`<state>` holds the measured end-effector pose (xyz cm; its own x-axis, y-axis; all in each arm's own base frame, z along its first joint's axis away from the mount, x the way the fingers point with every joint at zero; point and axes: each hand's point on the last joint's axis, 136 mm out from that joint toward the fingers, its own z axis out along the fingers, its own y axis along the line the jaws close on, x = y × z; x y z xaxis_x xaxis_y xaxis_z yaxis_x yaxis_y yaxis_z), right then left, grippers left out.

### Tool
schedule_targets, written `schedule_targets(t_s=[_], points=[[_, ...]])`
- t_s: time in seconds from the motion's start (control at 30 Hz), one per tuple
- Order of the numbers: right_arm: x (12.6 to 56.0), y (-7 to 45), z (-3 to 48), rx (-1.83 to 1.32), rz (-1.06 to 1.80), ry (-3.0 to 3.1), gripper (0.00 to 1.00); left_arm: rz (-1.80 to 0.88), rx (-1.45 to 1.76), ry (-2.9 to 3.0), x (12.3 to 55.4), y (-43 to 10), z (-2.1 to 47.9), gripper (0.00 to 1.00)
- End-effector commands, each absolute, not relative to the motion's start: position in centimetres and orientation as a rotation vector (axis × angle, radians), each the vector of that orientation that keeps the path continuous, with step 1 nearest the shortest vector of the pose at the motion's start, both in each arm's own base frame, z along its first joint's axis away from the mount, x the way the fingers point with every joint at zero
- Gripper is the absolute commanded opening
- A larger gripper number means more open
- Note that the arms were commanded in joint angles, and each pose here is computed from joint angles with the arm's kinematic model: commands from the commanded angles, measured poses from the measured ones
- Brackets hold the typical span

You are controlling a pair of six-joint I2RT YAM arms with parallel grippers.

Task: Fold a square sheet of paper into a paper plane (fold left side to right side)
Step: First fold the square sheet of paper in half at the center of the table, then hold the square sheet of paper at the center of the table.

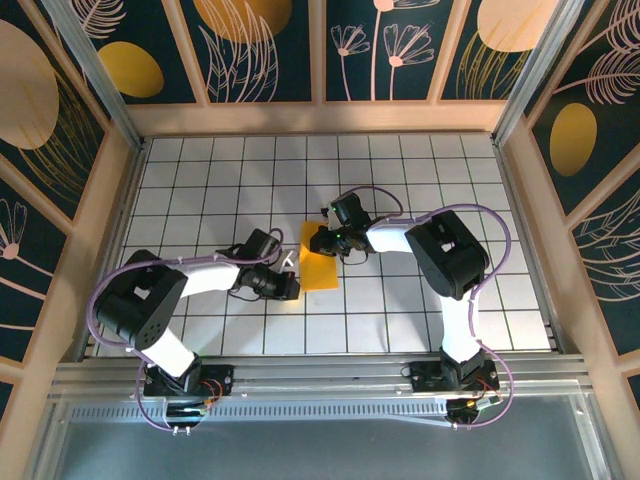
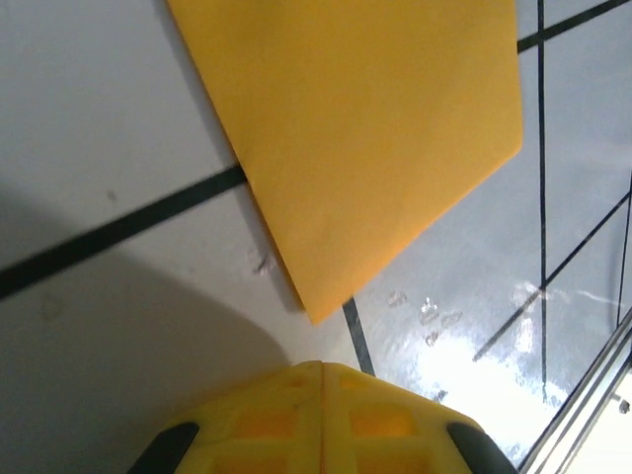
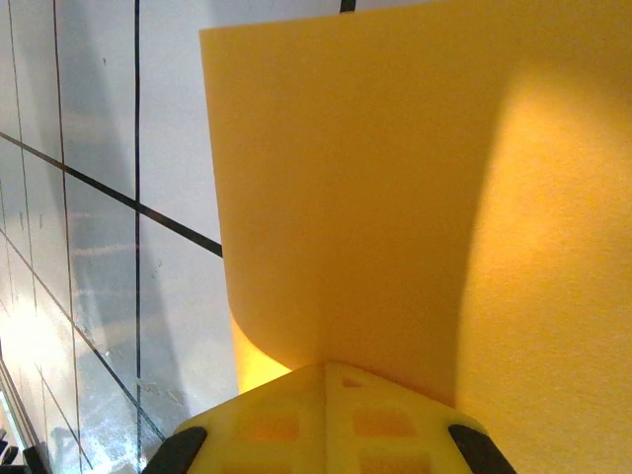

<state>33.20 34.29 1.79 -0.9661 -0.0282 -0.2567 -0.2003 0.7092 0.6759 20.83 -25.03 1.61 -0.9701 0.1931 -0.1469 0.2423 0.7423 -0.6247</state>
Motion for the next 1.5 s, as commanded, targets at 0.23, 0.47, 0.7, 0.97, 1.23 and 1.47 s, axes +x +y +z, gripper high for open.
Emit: schedule_targets(t_s=[0.23,0.47,0.7,0.97,1.23,1.47], points=[[31.8,31.2,-2.0,-0.131,0.917,2.822,0.0,-1.126,0.28,2.717,27.0,-26.8,6.5,0.06],[31.8,31.3,-1.8,-0.122,0.917,2.821,0.0,-1.149,0.24,2.768,28.2,-27.8,3.1,0.04],[32.3,32.0,-0.3,-0.13,0.969,2.77,0.0,-1.096,0.219,2.824,28.0,-27.4,1.0,0.04],[34.1,33.0,5.5,-0.149,1.045,2.616,0.05,-1.021,0.174,2.892,27.0,-26.4,-0.7,0.04],[32.2,31.4,8.4,-0.15,1.026,2.616,0.0,-1.01,0.095,2.912,26.4,-26.6,-1.1,0.01],[27.4,32.3,5.8,-0.141,1.082,2.705,0.0,-1.018,0.094,2.902,26.3,-27.0,-0.7,0.01]])
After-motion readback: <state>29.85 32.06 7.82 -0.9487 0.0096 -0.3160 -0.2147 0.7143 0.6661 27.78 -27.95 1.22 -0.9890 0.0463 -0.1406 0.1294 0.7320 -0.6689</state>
